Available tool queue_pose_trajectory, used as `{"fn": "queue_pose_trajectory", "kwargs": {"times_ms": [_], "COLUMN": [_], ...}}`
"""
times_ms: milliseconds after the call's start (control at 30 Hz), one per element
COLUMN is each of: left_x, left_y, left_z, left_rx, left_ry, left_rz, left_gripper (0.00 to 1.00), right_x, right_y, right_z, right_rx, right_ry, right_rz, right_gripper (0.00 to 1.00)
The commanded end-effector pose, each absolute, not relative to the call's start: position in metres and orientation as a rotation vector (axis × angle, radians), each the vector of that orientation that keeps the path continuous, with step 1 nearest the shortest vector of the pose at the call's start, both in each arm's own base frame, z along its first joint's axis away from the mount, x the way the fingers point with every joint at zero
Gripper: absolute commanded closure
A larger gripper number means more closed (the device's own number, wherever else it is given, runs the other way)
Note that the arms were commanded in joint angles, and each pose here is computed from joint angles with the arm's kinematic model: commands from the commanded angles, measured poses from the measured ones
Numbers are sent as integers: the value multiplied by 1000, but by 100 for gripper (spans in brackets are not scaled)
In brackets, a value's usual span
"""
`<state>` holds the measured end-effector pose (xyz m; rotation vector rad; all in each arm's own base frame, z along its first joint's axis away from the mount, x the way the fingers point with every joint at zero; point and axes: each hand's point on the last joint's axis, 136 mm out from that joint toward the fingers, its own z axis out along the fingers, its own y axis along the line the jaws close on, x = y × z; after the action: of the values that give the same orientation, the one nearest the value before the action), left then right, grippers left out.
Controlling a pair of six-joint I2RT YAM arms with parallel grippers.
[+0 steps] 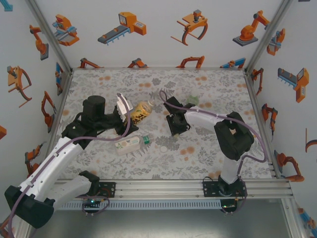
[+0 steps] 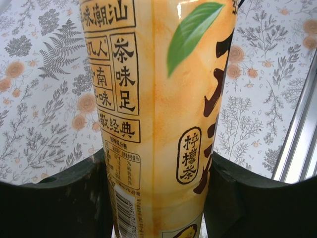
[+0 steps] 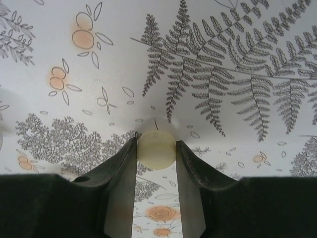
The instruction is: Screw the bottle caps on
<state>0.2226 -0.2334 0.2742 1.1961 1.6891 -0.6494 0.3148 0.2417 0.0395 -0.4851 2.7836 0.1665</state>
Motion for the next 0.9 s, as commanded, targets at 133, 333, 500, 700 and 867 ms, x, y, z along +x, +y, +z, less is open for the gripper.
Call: {"fn": "queue_pose_trajectory", "kwargs": {"times_ms": [133,333,500,700,867], "left_x": [208,194,177,154,140], "left_y": [-241,-246,-251,-256,-259], "left_z": [272,271,270,263,251], "left_rx": [1279,1344,1426,1563,1655], "left_ry": [1644,1583,1509,1424,1410], "left_rz": [-734,-756,-752,-733,-733], "left_gripper": [100,100,100,100,100], "right_x": [306,268,219,160,125], "right_y": [240,257,263,259,254], "right_z": [117,195,270,335,360], "right_rx": [-531,-727,-928,-1172,-1327], "right_ry": [2569,2267,1936,1593,1375], "right_rz": [305,656,876,994,1022], "right_gripper": [83,96,100,100,100]}}
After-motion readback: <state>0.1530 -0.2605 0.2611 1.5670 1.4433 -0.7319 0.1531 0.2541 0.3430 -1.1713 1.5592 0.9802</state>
